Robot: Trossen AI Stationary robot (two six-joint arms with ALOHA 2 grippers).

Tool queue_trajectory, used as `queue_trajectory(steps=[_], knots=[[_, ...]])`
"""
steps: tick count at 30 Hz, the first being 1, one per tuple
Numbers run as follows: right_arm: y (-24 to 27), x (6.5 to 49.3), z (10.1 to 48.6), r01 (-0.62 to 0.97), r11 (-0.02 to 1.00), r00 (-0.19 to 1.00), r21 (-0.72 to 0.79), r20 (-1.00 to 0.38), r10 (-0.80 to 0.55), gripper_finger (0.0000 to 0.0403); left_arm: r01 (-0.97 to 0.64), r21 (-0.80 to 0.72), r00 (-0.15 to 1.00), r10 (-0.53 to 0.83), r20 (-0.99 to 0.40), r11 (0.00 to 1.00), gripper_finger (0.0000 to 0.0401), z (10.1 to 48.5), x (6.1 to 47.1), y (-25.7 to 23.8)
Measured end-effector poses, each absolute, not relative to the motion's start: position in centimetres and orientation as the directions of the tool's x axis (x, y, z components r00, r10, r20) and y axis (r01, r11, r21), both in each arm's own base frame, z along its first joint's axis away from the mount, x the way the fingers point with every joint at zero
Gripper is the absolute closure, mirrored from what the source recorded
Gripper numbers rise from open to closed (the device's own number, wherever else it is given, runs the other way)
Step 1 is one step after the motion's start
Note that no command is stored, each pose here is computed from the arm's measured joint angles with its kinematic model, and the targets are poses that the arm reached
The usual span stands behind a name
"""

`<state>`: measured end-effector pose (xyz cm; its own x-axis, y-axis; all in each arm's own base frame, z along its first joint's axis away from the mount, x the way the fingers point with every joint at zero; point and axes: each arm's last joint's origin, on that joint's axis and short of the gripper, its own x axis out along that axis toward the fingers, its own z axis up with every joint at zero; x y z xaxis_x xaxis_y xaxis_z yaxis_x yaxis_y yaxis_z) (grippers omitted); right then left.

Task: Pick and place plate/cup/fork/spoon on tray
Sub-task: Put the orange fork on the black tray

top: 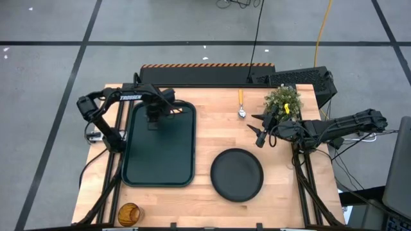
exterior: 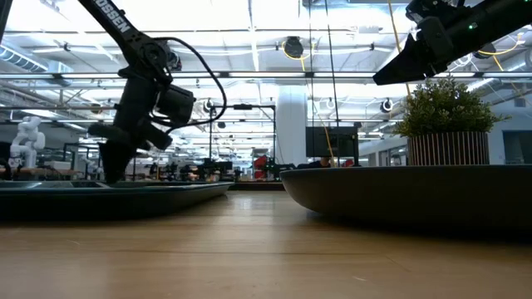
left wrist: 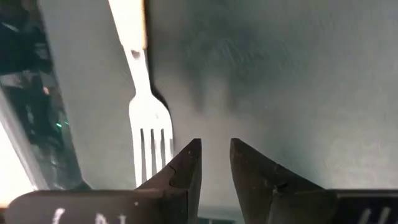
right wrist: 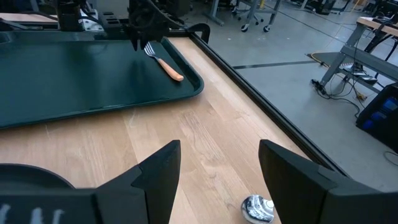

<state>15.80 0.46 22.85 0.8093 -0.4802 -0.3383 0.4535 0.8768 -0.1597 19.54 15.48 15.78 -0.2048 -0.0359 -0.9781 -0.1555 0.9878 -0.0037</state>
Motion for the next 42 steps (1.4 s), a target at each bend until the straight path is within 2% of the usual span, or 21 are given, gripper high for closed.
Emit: queue_trajectory(steps=[10,14,24,34,42], knots=[[0.5,15.8,22.8,0.453,0.877,0.809,-0.160,-0.339,-0.480,0.0190,-0.164,-0.026,-0.258,-0.068,-0.964,0.986,0.0313,14.5,18.2,14.9],[0.5,15.8,22.8,0.453,0.877,0.809,-0.160,-0.339,-0.480,0.0190,-0.147,0.018,-0.297,-0.027,-0.955,0.989,0.0313,13.8,17.7,14.8],[0.5,15.8,22.8,0.453,0.877,0.809,-0.160,-0.339,-0.480,0.0190,-0.128,0.055,-0.276,0.018,-0.961,0.990,0.0313,13.6,18.0,15.0],[0.5,15.8,22.8,0.453,0.877,0.809,-0.160,-0.339,-0.480,0.0190,-0.106,0.129,-0.322,0.088,-0.943,0.986,0.0313,13.7,17.8,15.3],[0.5,15.8,22.8,0.453,0.877,0.809,-0.160,-0.339,-0.480,0.0190,-0.103,0.113,-0.343,0.072,-0.937,0.988,0.0313,13.7,17.6,15.1]])
